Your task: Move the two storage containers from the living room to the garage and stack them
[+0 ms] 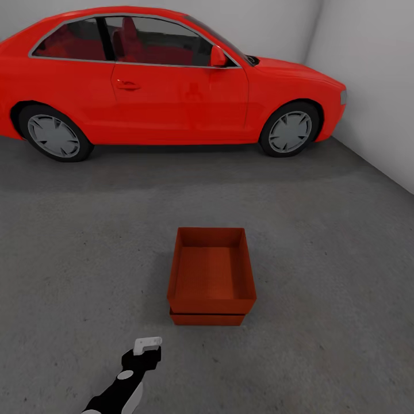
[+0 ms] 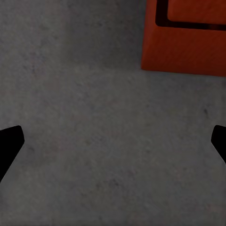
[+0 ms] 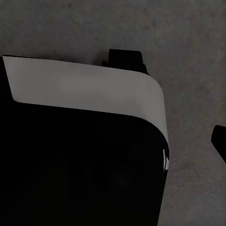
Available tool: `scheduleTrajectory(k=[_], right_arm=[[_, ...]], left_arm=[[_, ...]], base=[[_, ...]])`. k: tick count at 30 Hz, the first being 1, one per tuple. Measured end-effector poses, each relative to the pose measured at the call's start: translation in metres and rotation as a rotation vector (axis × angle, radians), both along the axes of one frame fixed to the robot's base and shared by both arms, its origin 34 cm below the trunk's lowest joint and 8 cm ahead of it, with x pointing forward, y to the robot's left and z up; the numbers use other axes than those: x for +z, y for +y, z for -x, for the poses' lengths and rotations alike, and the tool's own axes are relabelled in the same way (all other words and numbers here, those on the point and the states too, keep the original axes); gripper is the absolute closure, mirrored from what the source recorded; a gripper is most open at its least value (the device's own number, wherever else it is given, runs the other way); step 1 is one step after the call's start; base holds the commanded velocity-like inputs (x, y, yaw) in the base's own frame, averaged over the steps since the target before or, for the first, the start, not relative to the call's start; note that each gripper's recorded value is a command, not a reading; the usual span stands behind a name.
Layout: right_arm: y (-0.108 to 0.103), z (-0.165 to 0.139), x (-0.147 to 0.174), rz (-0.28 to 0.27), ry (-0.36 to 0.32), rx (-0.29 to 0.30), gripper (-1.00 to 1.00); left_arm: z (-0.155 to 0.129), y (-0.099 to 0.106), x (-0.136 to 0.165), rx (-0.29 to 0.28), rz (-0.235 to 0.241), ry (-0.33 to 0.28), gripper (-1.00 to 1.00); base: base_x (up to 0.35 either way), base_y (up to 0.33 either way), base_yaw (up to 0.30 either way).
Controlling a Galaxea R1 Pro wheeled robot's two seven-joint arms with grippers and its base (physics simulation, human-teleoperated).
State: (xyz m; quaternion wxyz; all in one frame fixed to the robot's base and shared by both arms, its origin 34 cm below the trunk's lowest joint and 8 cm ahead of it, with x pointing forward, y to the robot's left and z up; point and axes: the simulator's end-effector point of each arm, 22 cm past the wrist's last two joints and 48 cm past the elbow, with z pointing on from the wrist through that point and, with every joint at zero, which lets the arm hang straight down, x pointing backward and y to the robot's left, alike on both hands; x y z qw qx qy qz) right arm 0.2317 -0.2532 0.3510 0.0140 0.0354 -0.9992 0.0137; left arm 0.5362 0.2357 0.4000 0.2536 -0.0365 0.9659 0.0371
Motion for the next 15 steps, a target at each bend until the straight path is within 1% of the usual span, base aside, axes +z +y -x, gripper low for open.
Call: scheduleTrajectory(k=[15], right_arm=[[0.0000,0.0000,0.0000,0.000,0.000,0.000,-1.00]], left_arm=[[0.0000,0.0016,0.0000,0.000,-0.003,0.000,-1.00]], base=[[0.000,0.000,0.000]])
